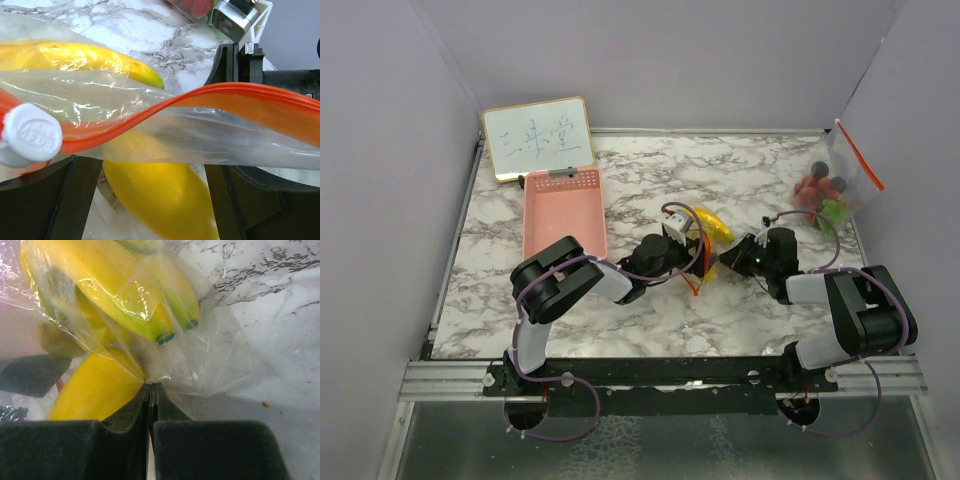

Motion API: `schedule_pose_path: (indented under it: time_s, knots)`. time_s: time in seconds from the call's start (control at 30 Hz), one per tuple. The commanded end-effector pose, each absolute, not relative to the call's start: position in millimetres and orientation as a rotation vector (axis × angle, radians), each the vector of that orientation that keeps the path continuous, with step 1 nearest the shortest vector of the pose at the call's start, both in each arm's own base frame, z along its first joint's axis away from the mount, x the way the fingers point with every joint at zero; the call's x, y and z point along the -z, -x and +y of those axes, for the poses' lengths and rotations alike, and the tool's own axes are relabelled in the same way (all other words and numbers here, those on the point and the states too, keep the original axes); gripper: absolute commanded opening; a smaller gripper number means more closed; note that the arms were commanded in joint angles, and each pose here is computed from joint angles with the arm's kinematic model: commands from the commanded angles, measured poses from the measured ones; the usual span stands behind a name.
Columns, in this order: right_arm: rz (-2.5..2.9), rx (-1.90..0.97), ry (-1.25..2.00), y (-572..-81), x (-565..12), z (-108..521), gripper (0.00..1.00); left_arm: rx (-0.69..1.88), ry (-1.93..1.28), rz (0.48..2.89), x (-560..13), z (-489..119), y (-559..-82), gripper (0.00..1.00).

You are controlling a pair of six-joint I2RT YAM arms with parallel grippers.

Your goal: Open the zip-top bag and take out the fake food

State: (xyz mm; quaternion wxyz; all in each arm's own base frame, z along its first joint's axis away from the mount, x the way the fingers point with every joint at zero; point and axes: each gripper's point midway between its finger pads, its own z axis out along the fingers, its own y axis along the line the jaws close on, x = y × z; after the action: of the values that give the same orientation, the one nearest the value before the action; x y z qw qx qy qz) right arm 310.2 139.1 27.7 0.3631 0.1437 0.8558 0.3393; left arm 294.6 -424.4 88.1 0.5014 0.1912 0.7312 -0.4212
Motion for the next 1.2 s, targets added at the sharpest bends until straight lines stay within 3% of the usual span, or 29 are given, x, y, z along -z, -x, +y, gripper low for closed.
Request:
schedule_pose_path:
  time_s: [0.0,0.1,0.27,0.53,0.7,0.87,1.17]
  knots:
    - [2.165,-0.957,-0.322,-307,-40,150,0.02,0.987,-0.471,1.773,-81,-430,-304,0.85]
    - [2.154,-0.933,-0.320,-311,-47,148,0.02,0.998,-0.474,1.790,-75,-427,-299,0.82]
    - [2.135,-0.898,-0.321,-317,-54,143,0.02,1.029,-0.480,1.815,-70,-417,-284,0.70]
    - [2.115,-0.811,-0.319,-321,-61,133,0.02,1.014,-0.452,1.888,-59,-395,-269,0.71]
    - [2.114,-0.821,-0.314,-320,-62,134,0.02,1.108,-0.460,1.879,-61,-409,-263,0.64]
    - [2.115,-0.811,-0.311,-318,-62,132,0.02,1.204,-0.471,1.855,-71,-423,-262,0.35]
    - [2.107,-0.694,-0.302,-325,-67,118,0.02,1.259,-0.360,1.871,-88,-390,-276,0.33]
